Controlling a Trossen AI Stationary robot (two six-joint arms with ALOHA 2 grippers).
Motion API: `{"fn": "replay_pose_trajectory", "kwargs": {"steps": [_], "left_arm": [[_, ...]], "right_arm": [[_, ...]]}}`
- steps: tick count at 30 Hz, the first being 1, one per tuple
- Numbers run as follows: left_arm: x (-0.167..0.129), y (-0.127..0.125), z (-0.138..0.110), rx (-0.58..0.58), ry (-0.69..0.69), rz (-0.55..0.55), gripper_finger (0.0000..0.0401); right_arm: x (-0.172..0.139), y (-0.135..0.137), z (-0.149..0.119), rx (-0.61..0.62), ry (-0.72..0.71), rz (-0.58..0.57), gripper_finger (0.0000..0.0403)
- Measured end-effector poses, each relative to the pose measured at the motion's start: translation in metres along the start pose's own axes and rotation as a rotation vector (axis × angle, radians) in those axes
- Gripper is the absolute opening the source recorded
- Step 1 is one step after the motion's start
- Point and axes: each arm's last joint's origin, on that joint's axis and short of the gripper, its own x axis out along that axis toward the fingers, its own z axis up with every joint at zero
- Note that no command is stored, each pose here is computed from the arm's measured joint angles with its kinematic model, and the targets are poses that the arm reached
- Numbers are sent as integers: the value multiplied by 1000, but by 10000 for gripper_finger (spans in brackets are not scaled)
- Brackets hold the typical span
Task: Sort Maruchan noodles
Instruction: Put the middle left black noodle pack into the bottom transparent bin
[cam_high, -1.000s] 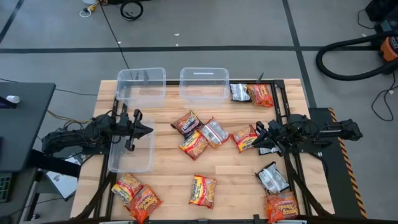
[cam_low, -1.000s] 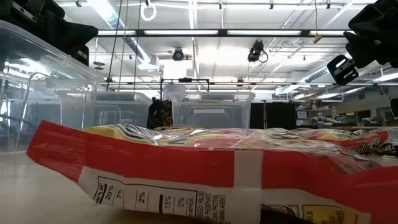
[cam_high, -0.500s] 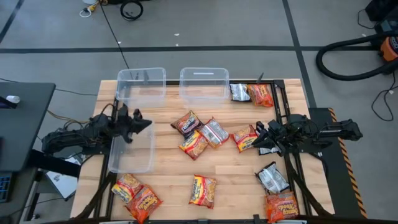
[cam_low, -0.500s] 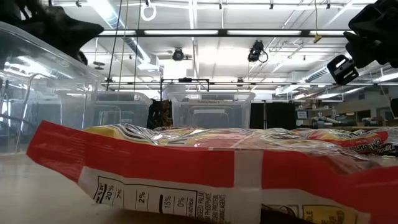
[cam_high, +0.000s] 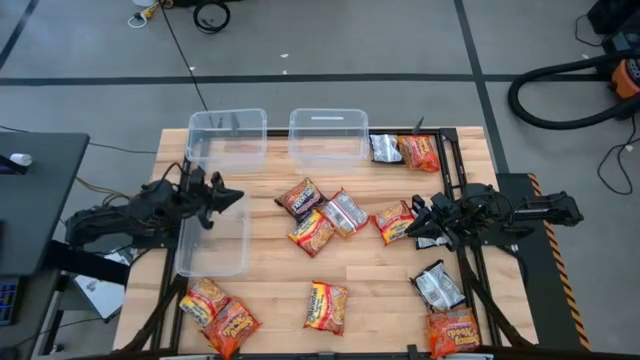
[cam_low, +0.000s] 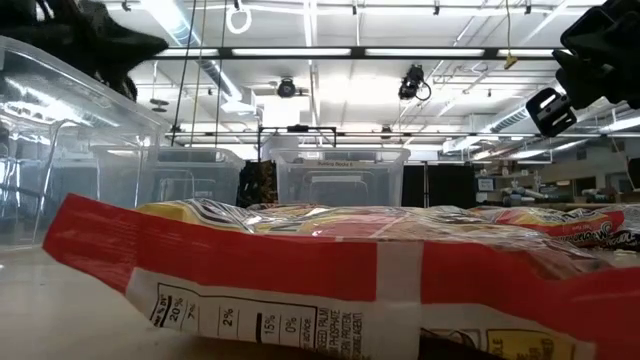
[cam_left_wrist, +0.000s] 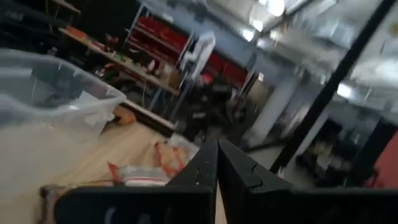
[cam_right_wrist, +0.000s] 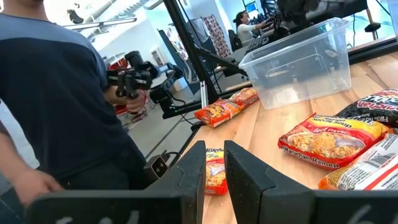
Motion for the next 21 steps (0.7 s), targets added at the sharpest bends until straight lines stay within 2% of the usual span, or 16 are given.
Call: {"fn": "replay_pose_trajectory", "kwargs": {"steps": [4,7,10,14,18,21], "left_arm": [[4,-17,27,179,172,60,11],[12,-30,50,243,271,97,11],[28,-38,61,275,378,167,11],[64,-51,72,304,431,234,12],[111,-57,68,370,526,319,34],[148,-60,61,408,614,353,67]], "right_arm": [[0,0,0,0,0,0,65],[0,0,0,0,0,0,64],[0,0,0,0,0,0,64],[0,0,0,0,0,0,65],[0,0,0,-3,-1,-2,65],[0,-2,1,-131,-27,-71,65]]}}
